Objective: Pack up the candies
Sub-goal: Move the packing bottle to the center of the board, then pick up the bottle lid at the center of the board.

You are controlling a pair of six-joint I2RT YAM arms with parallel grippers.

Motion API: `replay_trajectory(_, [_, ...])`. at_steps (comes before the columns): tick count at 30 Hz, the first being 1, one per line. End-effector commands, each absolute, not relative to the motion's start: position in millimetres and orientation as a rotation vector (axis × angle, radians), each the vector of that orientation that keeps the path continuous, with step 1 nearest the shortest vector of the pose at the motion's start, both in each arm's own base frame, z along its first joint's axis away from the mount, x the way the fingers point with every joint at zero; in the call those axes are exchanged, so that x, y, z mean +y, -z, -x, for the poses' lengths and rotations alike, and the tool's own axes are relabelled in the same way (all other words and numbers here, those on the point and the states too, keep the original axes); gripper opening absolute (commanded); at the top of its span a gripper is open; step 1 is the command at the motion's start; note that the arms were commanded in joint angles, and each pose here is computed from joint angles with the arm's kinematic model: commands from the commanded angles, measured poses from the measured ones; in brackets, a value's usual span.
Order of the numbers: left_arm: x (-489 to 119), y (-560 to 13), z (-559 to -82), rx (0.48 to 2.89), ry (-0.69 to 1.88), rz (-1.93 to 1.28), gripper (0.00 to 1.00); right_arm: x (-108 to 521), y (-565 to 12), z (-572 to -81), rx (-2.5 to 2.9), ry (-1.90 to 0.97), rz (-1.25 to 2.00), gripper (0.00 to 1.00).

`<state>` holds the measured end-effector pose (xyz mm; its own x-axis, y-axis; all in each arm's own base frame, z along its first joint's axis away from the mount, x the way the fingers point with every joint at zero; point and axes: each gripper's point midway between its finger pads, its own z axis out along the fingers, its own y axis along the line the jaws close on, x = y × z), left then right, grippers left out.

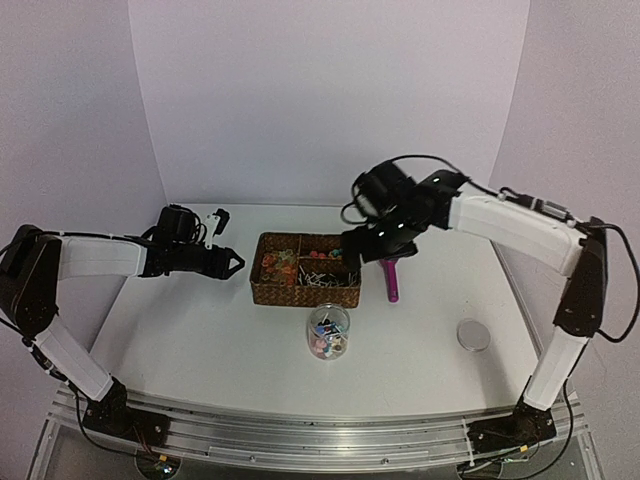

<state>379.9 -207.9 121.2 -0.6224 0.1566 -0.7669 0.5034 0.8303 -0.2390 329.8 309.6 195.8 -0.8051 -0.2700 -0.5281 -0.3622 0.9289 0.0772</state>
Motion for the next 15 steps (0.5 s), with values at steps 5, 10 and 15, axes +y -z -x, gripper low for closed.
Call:
replay_trajectory(5, [-211, -144, -379, 2.127, 0.582, -0.505, 0.64, 84, -142, -321, 2.675, -0.043, -0.615, 0.98])
replay_trajectory(10, [-211, -144, -377, 2.126, 0.585, -0.506, 0.64, 54, -78, -282, 2.799, 0.079, -0.803, 0.98])
replay_trajectory(15, [-211, -144, -376, 2.124, 0.586, -0.509, 0.64, 45, -49, -271, 2.820, 0.143, -0.842, 0.98])
